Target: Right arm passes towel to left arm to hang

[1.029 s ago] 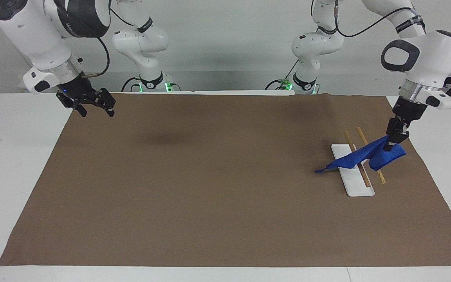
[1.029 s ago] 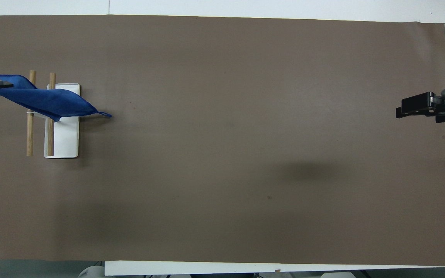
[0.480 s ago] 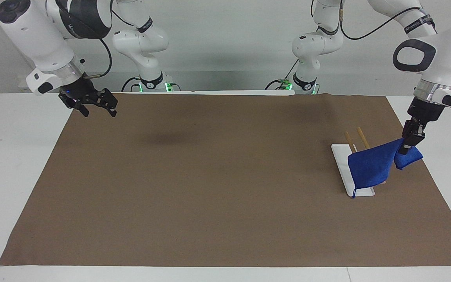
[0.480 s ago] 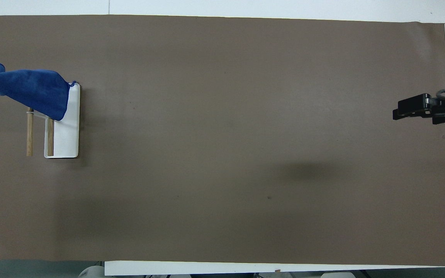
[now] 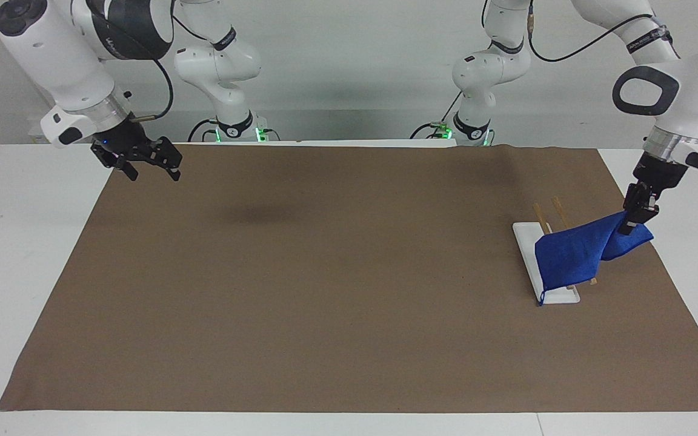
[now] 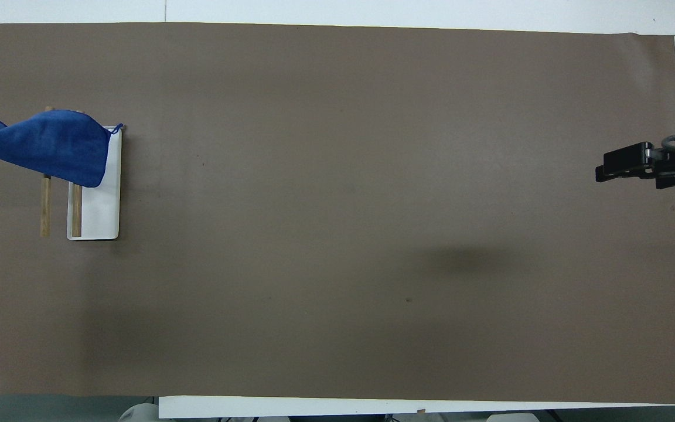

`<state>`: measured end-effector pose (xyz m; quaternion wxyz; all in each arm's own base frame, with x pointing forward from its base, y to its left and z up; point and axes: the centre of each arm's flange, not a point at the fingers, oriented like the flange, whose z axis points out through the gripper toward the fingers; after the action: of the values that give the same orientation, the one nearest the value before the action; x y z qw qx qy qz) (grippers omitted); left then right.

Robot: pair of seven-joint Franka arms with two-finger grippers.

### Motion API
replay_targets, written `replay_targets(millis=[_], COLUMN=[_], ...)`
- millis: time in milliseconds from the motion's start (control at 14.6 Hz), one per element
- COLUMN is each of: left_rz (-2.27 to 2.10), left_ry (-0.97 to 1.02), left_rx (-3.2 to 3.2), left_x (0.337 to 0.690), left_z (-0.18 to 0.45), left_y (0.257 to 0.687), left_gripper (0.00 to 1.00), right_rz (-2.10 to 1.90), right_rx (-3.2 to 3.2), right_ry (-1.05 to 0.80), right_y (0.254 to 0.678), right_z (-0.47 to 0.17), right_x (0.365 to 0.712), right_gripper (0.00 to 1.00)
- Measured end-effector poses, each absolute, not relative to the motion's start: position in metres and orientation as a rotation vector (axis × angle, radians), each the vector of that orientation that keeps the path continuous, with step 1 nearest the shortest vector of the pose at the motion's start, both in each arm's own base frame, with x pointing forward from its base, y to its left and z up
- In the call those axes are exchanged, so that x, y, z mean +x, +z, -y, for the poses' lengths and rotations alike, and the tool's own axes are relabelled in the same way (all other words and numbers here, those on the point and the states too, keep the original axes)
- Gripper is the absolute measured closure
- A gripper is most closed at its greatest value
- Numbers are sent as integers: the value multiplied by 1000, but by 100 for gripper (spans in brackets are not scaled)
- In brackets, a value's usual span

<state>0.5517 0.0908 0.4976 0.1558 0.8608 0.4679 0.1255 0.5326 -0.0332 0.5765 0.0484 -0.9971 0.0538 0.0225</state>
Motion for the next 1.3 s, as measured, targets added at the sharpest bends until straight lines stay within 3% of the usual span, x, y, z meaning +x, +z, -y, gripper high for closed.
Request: replay_targets(millis=[617,823,1166,1303], left_rz=[-1335,-1351,-1308,-1258], left_ry=[284,274,266,246], left_rx=[2545,2562,2739,2792], left_x=[529,525,525,530], left_z=[-91,-100,-111,-104], left_y=[487,486,511,538], left_gripper=[91,63,5,0], right_rz=[-164,-164,-164,-164], right_rx=[-3040,-3040,-3040,-3040], right_ry=[69,69,69,69], right_y=[576,576,576,576], right_z=[33,33,33,33], right_x=[533,533,533,533], right_gripper=[0,0,0,0])
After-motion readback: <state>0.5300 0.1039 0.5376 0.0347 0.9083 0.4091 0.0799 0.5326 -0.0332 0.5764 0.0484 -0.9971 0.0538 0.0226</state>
